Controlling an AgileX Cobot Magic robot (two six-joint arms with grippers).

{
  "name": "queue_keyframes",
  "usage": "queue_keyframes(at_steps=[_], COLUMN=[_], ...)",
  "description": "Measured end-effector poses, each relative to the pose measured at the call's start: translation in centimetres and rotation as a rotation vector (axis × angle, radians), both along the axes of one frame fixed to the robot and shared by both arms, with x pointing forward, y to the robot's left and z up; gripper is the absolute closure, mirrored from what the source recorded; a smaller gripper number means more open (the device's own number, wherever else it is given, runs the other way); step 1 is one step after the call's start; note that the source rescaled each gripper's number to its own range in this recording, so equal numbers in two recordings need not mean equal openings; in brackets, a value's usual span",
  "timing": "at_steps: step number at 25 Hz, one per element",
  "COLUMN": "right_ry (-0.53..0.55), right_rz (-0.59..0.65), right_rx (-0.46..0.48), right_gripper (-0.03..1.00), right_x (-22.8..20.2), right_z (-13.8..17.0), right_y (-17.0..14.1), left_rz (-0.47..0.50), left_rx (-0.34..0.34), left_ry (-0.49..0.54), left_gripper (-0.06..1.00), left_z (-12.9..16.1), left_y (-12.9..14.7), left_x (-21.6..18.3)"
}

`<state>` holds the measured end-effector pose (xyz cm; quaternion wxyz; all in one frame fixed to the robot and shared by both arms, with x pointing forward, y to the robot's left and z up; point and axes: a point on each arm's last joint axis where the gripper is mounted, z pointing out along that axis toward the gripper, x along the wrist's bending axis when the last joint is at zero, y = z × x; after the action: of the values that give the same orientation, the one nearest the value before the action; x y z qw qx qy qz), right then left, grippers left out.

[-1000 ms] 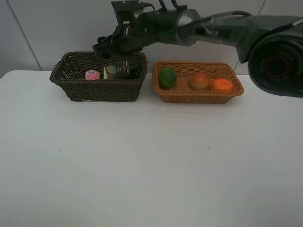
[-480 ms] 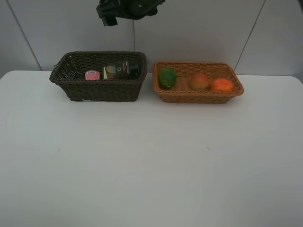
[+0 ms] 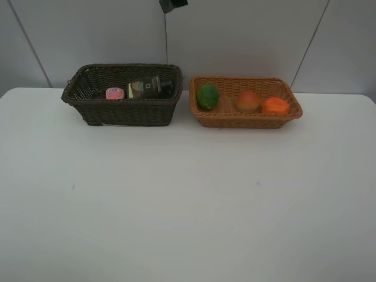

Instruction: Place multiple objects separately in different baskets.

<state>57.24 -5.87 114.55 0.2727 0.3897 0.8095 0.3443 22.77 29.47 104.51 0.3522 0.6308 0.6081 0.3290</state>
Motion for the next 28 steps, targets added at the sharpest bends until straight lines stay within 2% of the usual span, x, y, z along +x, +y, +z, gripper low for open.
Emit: queue_keyframes(at_steps=[4,11,19,28], right_ry=[0.031,0.061,0.065,0.053], right_rz=[-0.018,-0.073,-0.095,-0.319], right_rx=[-0.041,-0.049,0.040,0.094], right_gripper=[0.17,0.17,0.17,0.17], right_x=[-3.6,-10.0,-16.7,-21.1], right_z=[-0.8,-1.8,-2.9,-4.4], right_y=[-3.1,-9.4,-14.0,-20.2], left_rz=[0.000,0.000,0.000,0.000], left_rx=[0.000,0.000,0.000,0.000], left_ry=[0.000,0.000,0.000,0.000], left_gripper=[0.19,0.19,0.19,0.19], left_z=[0.0,0.0,0.0,0.0], left_y=[0.0,0.0,0.0,0.0], left_x=[0.0,0.0,0.0,0.0])
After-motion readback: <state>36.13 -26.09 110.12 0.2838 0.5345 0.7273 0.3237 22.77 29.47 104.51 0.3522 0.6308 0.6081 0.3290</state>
